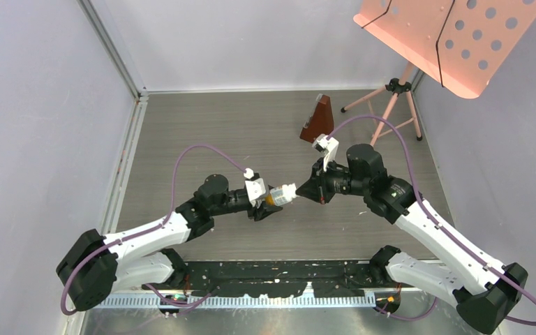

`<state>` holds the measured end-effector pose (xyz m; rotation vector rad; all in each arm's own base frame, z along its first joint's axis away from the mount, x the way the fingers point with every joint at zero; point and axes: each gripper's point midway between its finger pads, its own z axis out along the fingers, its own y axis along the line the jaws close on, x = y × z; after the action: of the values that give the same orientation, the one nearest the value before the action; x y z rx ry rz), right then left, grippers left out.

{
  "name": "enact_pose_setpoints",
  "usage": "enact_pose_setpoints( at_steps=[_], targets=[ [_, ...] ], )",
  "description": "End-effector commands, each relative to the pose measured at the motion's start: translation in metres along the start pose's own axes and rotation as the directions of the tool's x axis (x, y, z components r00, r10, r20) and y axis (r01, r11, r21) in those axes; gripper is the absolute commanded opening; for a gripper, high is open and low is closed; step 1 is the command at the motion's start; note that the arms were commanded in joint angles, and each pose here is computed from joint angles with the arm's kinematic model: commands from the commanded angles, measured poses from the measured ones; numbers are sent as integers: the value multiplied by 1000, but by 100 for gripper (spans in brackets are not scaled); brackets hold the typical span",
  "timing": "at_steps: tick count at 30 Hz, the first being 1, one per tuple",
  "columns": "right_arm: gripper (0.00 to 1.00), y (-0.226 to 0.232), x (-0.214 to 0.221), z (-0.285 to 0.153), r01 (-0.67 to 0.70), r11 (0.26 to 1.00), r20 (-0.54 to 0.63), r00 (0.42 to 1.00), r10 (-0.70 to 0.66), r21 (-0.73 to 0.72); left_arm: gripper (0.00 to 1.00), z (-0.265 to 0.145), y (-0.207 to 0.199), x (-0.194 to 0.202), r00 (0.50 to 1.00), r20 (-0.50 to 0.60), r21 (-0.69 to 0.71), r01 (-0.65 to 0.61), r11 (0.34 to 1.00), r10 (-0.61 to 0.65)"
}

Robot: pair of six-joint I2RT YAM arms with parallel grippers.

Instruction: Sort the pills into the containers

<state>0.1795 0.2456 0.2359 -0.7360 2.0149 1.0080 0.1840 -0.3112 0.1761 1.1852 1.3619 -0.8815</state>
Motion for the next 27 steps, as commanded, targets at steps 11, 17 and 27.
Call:
enact_pose_setpoints(
  at_steps=[11, 17, 27],
  targets=[
    [27, -5, -22, -3, 41, 999, 87, 995, -43, 23, 0, 0, -2, -40, 986, 132, 17, -108, 994, 105],
    [92, -5, -18, -1, -24, 1000, 118, 993, 23, 14, 0, -3, 1, -50, 981, 160, -10, -112, 994, 112],
    [86, 22, -28, 16, -136, 969, 185, 967, 175, -207, 1, -1, 1, -64, 975, 209, 2, -82, 997, 80]
  ],
)
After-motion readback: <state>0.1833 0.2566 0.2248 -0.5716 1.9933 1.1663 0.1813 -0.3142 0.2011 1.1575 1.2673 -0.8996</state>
